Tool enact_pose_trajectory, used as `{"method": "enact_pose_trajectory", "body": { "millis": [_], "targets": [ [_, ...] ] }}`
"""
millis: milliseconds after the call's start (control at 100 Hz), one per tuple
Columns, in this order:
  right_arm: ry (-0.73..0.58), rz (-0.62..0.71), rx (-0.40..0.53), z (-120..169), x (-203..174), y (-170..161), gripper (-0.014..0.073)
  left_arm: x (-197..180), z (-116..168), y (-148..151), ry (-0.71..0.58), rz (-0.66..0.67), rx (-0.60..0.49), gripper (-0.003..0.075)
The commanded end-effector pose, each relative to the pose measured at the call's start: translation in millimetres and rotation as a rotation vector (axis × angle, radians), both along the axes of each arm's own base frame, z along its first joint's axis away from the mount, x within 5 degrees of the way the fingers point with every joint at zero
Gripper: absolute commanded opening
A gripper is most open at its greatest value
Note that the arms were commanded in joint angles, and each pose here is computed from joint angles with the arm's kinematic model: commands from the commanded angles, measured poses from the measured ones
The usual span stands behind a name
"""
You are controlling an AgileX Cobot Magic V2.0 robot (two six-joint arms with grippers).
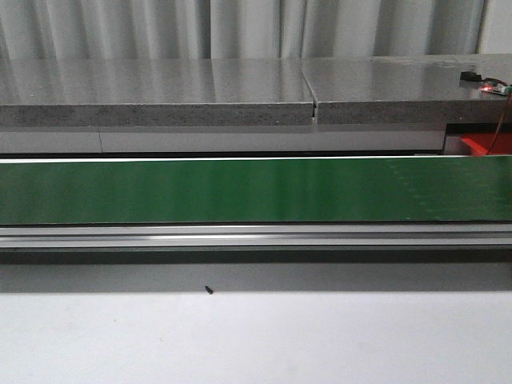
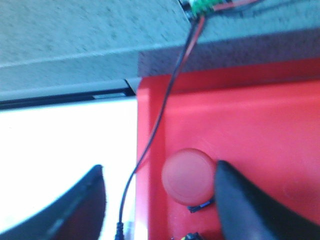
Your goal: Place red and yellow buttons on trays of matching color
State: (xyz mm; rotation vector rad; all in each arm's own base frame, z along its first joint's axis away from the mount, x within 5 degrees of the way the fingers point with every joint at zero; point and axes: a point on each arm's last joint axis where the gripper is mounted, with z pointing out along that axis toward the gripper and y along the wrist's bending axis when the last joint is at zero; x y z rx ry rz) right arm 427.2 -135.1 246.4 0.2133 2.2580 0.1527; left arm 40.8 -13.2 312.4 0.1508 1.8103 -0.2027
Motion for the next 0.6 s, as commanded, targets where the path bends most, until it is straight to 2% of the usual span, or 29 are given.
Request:
{"method": "enact_pose_trajectory", "body": {
  "millis": [0,100,170,340,590],
  "targets": [
    [-0.127,0.016,-0.044,54,-9,9,0.0293,1,14,0,-0.08,-0.003,-0.035,-0.0019],
    [-0.143,0.06,-0.041,69,-15,23,0.0059,1,14,0,-0.08,-0.003,-0.035,-0.0019],
    [-0.158,0.091,-0.046,80,-19,36,-0.0075,1,14,0,-0.08,-0.003,-0.035,-0.0019],
    [-0.205,0.143,-0.064,100,-35,66,-0.0058,1,14,0,-0.08,-0.003,-0.035,-0.0019],
    [-0.239,0.128,-0.086,102,-73,88,-0.0058,1,14,0,-0.08,-0.003,-0.035,-0.0019]
  ]
}}
